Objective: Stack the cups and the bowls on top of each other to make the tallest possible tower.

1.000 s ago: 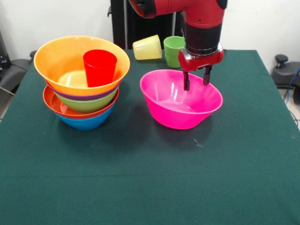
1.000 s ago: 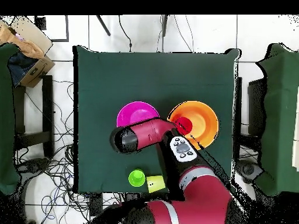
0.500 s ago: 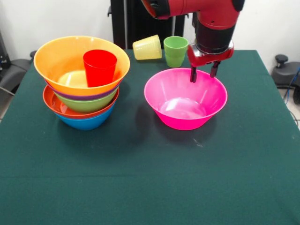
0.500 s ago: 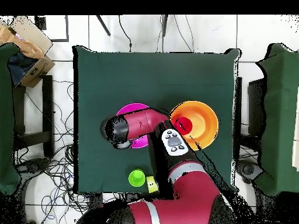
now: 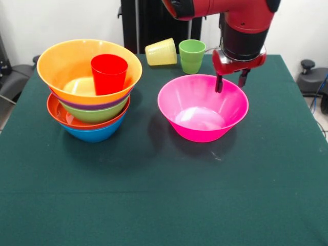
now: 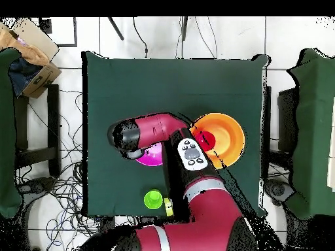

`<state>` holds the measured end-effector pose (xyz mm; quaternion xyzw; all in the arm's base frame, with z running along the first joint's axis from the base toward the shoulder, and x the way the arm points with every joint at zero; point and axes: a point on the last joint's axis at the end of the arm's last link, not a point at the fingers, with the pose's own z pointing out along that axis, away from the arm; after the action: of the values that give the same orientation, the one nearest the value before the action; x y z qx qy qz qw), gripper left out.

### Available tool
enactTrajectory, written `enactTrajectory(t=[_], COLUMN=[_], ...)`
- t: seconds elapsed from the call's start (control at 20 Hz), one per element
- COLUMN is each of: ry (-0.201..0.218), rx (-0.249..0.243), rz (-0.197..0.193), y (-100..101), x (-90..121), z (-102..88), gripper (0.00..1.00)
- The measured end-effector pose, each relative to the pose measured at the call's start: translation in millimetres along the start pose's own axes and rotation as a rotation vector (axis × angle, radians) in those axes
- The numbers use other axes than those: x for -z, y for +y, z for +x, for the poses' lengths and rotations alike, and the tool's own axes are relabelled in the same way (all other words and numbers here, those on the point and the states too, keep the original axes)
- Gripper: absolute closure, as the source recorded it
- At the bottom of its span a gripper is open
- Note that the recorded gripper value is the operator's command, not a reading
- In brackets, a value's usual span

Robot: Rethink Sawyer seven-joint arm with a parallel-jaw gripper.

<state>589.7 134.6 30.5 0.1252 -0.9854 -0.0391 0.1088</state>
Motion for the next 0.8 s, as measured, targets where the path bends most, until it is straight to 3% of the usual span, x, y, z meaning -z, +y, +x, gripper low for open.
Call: enactTrajectory(t=[0.4, 0.8], ry=[-0.014, -0.010], rx=[-0.008, -0.013], rz=[0.000, 0.006], y=[3, -1], x=[9, 4], z=[-13.4, -11.5], gripper=[0.00, 0.00])
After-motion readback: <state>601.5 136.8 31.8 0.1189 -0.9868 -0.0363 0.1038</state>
